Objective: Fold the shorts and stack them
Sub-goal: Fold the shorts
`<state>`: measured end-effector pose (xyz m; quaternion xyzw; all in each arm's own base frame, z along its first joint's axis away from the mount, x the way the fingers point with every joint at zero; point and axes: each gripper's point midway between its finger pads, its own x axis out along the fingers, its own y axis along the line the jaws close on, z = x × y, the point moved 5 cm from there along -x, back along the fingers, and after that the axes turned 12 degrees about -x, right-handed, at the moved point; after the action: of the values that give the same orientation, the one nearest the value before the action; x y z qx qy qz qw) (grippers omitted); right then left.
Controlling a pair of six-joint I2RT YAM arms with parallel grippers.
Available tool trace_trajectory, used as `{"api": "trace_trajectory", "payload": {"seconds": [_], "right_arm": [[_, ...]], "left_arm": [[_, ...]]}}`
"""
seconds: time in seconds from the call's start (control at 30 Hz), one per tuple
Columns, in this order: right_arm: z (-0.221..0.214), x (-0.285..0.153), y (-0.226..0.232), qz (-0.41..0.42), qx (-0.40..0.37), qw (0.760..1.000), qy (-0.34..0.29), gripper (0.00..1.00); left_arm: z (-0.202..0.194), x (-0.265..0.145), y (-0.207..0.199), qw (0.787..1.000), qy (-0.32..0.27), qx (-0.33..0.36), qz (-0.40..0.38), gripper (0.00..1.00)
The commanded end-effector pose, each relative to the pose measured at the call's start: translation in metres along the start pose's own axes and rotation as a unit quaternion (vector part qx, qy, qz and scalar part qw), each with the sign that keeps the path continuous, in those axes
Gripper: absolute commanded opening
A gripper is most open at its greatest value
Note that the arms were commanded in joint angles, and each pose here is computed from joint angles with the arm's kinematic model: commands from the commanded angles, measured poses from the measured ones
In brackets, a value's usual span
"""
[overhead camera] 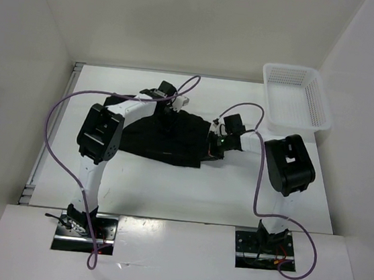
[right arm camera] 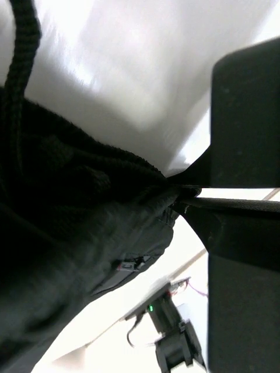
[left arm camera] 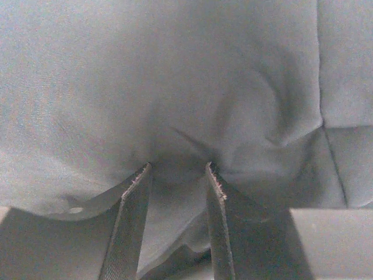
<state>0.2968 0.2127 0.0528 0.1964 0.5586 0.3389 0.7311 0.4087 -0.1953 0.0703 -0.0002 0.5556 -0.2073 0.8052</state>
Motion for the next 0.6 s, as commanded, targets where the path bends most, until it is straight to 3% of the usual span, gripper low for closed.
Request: {"api": "trace_trajectory", "payload": {"seconds": [0.0,0.3,0.4,0.57], "right_arm": [[0.029,-0.035,-0.004,-0.047,-0.056,0.996,-0.049,0.00],[0.044,-0.125,-0.070,-0.155,-0.115,0.979,-0.067,0.00],[0.048,-0.138,-0.071,-0.172,-0.154,0.971,-0.057,0.00],[0.070,-0.171,-0.065,-0.210,-0.223,0.949,-0.079,0.00]], "left_arm": [[0.023,-0.009,-0.004,0.999,-0.032,0.013,0.018,0.49],[0.066,-0.026,0.000,0.994,-0.096,0.015,0.049,0.58],[0.080,-0.014,-0.016,0.994,-0.107,0.029,0.026,0.62],[0.076,0.047,-0.013,0.996,-0.065,0.032,0.045,0.62]]}}
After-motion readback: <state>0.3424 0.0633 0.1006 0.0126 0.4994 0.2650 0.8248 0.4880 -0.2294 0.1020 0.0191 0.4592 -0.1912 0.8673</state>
